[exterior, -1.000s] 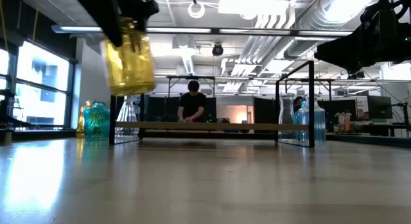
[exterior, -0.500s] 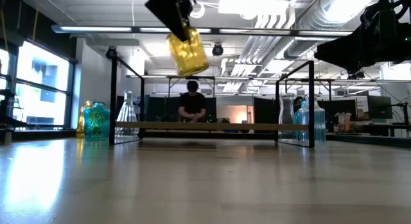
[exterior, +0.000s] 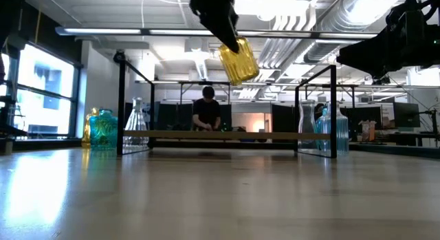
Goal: Sort vases onto shelf
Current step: Put the yellow vase on the shelf
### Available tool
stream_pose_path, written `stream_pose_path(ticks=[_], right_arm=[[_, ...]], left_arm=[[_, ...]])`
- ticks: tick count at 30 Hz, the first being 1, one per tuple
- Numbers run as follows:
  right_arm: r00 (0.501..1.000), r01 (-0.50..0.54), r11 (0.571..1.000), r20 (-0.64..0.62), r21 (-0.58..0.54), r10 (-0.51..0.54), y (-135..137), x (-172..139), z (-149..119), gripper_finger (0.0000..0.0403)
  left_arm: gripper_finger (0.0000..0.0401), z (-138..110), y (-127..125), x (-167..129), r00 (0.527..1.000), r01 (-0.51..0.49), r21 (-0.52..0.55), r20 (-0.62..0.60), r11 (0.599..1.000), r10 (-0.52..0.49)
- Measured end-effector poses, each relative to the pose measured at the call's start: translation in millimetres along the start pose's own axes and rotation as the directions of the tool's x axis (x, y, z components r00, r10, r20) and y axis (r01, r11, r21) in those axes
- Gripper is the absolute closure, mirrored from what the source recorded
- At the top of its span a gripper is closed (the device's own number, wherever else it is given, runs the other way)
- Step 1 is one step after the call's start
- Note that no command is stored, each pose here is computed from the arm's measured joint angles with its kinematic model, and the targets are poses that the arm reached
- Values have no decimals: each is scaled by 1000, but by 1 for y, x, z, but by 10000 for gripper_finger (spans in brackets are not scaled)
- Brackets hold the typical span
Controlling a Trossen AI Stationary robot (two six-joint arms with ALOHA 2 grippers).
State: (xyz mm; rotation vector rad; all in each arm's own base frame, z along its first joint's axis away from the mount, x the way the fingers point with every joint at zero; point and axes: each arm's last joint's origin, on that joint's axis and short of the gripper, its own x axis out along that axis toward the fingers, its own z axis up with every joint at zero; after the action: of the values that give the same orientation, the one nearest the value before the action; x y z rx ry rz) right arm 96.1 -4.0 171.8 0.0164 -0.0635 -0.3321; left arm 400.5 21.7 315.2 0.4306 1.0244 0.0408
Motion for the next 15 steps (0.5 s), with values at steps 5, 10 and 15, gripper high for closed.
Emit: stream_pose_path(ticks=[5,10,15], right_arm=[[1000,-1,1000,-1,0,1,0,0,0,233],[1000,-2,1000,-6,-3,2,0,0,0,233],[1000,-2,1000,-6,-3,2,0,0,0,233]], left_arm=[[117,16,13,19,1000,-9,43,-9,999,9],[117,31,29,29,1000,-7,49,29,999,6],[117,37,40,46,1000,11,41,15,999,-11]])
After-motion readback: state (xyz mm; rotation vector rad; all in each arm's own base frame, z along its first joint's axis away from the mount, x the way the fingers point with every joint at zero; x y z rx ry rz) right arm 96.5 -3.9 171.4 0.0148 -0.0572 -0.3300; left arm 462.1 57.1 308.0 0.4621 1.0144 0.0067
